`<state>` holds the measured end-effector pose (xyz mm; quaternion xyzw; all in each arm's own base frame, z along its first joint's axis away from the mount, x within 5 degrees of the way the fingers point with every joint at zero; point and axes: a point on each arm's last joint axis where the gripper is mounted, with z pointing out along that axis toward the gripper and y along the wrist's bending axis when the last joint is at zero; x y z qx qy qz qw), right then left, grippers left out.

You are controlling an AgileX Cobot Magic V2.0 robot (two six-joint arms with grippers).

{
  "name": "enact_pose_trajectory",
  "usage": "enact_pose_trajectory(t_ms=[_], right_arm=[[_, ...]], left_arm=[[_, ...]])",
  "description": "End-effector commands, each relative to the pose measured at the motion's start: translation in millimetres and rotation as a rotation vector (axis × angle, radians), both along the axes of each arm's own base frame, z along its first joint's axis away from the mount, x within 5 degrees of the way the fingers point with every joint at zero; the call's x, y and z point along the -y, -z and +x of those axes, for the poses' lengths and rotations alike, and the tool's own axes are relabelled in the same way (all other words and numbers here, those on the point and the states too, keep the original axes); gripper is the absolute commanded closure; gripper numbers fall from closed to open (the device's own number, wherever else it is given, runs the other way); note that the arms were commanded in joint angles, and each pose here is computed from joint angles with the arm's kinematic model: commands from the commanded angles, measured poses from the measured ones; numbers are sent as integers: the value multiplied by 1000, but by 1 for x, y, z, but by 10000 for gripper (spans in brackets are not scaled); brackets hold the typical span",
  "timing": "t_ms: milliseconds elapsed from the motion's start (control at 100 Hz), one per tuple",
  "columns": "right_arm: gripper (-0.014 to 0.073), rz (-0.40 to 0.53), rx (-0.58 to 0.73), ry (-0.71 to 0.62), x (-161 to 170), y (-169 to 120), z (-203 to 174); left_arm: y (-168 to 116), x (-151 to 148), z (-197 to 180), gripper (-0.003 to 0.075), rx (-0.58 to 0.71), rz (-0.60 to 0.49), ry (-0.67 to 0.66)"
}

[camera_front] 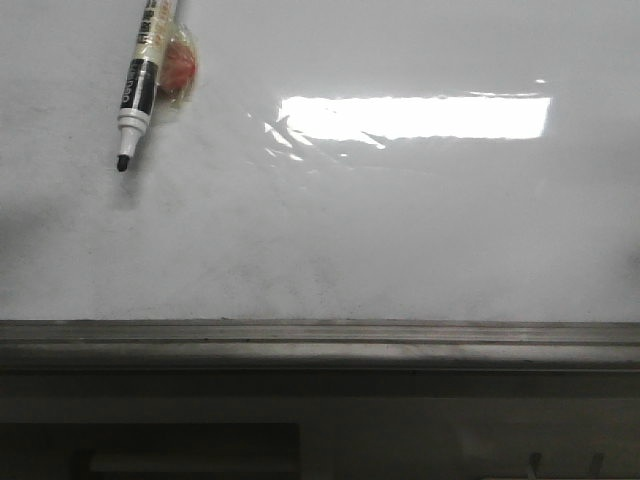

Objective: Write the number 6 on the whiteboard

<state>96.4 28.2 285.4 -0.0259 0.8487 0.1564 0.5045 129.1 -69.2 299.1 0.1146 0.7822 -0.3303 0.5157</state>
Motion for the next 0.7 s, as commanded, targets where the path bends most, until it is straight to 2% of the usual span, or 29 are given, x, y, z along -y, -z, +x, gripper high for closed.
enact_pose_trajectory(t_ms=[0,160,560,610,690], right_arm=[[74,21,78,21,1,-16,4],[74,21,81,23,1,-16,4],[74,21,79,22,1,-16,4],[74,21,79,22,1,-16,4],[74,21,79,22,1,-16,4]], left_arm=[[-10,10,11,207,24,-41,38],[-10,30,30,207,-7,1,107],[1,59,62,211,-33,112,122],[3,59,64,230,-40,120,110],[5,58,67,300,-40,130,93]])
